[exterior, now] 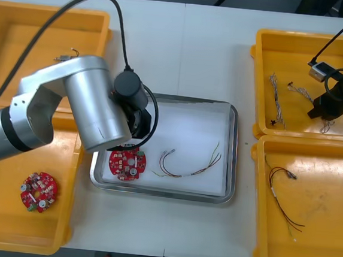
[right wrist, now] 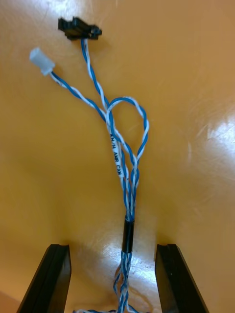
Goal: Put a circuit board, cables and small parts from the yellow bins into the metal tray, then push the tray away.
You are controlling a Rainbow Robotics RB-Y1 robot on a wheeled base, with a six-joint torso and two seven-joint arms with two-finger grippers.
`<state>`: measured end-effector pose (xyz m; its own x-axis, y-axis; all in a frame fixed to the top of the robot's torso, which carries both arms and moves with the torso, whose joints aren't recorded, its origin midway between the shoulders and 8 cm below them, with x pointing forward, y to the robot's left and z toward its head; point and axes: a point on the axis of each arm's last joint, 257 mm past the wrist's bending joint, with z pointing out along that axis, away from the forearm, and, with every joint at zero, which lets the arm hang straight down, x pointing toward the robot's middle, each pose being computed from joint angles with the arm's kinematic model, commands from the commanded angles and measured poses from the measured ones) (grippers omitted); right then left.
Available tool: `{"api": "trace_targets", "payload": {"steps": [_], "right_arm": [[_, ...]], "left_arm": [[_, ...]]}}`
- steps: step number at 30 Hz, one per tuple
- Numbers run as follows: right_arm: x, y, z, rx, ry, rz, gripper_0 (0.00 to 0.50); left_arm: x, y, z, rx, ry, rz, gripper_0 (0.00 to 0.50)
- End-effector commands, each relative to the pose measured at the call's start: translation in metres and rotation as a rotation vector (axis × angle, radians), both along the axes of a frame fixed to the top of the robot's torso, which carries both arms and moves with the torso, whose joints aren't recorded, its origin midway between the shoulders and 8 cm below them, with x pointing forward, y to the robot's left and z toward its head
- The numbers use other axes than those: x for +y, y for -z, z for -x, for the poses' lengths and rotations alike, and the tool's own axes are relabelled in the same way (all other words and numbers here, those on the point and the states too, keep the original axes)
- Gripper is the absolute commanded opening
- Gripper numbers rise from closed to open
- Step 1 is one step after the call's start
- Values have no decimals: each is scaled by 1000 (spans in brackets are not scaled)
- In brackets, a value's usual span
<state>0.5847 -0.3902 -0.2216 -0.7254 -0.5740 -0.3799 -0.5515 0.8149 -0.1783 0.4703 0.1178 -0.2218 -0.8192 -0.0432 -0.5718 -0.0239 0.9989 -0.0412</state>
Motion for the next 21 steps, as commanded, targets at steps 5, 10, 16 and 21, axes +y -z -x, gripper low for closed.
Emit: {"api": "trace_targets", "payload": {"steps": [5, 10, 16, 21], "right_arm": [[6, 4, -6, -19, 22, -9, 500], [6, 4, -6, -20, 21, -3, 500], [6, 8, -6, -19, 18, 1, 500], [9, 6, -12, -43, 15, -1, 406]], "left_arm": [[28, -100, -10, -13, -125, 156, 500], [48, -131, -14, 39, -198, 230, 500], [80, -161, -19, 120, -318, 322, 500], [108, -175, -25, 164, -433, 380, 500]]}}
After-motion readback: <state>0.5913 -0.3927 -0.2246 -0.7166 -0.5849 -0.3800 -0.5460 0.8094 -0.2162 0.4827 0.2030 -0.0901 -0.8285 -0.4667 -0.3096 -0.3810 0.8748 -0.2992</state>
